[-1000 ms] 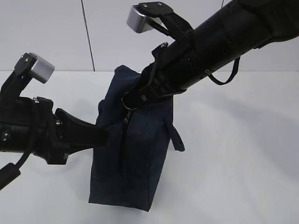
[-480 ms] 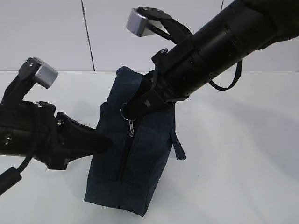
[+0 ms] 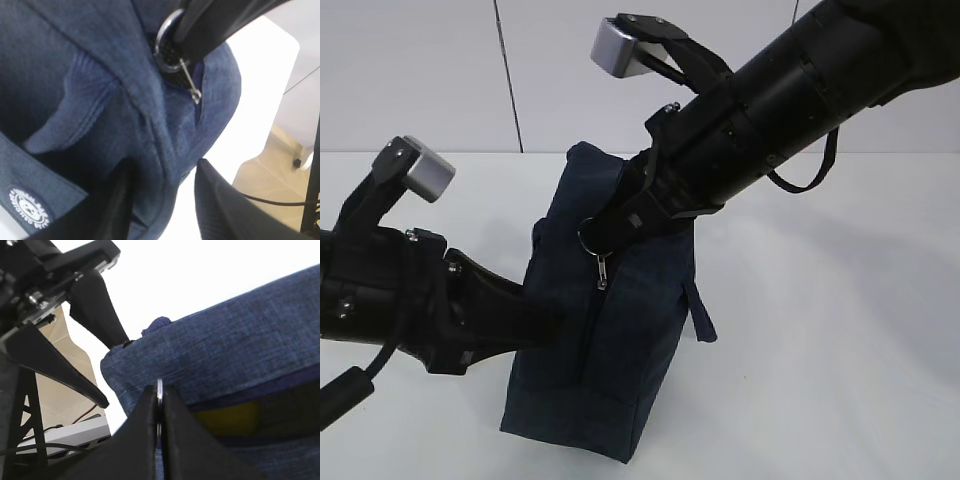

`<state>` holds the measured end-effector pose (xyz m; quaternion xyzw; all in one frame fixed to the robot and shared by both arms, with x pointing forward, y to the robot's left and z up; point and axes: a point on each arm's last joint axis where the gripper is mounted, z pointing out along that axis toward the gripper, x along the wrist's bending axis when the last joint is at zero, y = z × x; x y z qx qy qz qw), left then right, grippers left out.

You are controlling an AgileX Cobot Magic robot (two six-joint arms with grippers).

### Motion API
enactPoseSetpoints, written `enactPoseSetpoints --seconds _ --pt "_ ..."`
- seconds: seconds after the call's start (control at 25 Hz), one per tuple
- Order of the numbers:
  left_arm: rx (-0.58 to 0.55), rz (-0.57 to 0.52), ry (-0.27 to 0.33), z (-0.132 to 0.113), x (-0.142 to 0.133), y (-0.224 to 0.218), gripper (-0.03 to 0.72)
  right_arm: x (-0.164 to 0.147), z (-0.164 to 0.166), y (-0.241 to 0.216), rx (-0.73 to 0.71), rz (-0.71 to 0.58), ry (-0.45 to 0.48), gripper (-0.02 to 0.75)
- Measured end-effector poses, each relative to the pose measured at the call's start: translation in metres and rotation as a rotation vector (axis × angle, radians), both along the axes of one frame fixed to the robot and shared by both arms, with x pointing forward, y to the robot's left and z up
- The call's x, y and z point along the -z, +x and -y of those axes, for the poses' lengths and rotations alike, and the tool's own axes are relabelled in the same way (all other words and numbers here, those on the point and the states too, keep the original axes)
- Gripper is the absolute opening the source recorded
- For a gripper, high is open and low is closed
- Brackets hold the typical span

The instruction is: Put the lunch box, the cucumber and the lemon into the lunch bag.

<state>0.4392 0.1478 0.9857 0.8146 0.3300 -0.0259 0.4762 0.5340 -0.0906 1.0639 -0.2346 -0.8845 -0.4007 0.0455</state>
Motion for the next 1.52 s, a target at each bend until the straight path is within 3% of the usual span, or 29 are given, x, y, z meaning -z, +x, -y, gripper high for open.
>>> enactPoseSetpoints --seconds 0.4,0.68,1.24,1.52 --pt "0.015 -0.021 0.023 0.001 0.007 0.001 0.172 0.0 0.0 0.001 0.004 0.008 -0.004 0.02" --pt "0.017 -0.025 0.026 0.0 0.007 0.001 0.021 0.0 0.0 0.001 0.004 0.008 -0.004 0.02" --pt "0.009 -0.03 0.018 0.001 0.007 0.001 0.013 -0.009 0.002 0.002 0.034 0.066 0.006 0.02" --pt "0.008 -0.031 0.017 0.001 0.007 0.001 0.013 -0.011 0.001 -0.006 -0.021 0.01 0.021 0.02"
